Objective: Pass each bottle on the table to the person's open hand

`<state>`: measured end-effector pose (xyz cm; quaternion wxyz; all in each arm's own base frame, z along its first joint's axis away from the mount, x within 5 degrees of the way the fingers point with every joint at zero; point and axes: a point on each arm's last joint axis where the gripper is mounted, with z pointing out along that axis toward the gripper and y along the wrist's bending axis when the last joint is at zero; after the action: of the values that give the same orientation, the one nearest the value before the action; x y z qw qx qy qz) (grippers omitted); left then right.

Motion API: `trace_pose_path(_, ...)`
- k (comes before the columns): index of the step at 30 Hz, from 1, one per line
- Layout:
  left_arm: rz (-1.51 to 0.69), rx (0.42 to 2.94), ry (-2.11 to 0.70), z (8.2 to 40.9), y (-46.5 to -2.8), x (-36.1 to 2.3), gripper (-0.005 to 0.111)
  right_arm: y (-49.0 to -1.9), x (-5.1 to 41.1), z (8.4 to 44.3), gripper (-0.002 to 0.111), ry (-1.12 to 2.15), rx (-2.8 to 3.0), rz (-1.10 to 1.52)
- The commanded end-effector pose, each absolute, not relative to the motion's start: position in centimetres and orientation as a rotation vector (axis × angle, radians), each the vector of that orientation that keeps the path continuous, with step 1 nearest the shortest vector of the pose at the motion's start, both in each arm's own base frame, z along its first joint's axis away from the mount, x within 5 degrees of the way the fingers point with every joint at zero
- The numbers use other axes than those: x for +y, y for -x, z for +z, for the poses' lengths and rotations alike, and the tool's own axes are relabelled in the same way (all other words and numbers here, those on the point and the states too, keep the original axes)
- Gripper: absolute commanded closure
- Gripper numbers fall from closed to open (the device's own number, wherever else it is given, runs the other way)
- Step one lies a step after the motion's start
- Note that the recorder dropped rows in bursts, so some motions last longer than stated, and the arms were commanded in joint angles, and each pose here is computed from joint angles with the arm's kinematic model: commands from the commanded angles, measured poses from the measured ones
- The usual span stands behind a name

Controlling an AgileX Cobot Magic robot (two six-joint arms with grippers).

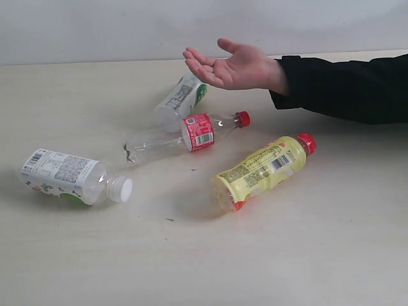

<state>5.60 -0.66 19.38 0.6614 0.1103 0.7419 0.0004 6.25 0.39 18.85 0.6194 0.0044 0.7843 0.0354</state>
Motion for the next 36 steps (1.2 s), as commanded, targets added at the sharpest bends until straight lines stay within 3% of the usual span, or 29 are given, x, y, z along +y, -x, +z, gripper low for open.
trace_pose_path(1, -0.416, 1.563, 0.099, 20.7, -5.5, -1.1, 0.106, -6.3, 0.3, 18.8, 0.108, -0.010, 1.801, 0.072)
trace_pose_path(12, -0.688, 1.187, 0.242, 24.0, -4.9, -0.9, 0.106, -6.3, 0.3, 18.8, 0.108, -0.010, 1.801, 0.072)
trace_pose_path(18, -0.644, 1.061, 0.121, 26.9, -3.9, -1.1, 0.106, -6.3, 0.3, 18.8, 0.108, -0.009, 1.803, 0.072)
trace_pose_path(26, -0.516, 1.375, -0.097, 31.2, -8.2, -3.3, 0.106, -6.3, 0.3, 18.8, 0.108, -0.009, 1.803, 0.072)
trace_pose_path(36, -0.483, 1.839, -0.447, 27.3, -17.9, -7.0, 0.106, -6.3, 0.3, 18.8, 0.108, -0.009, 1.803, 0.072)
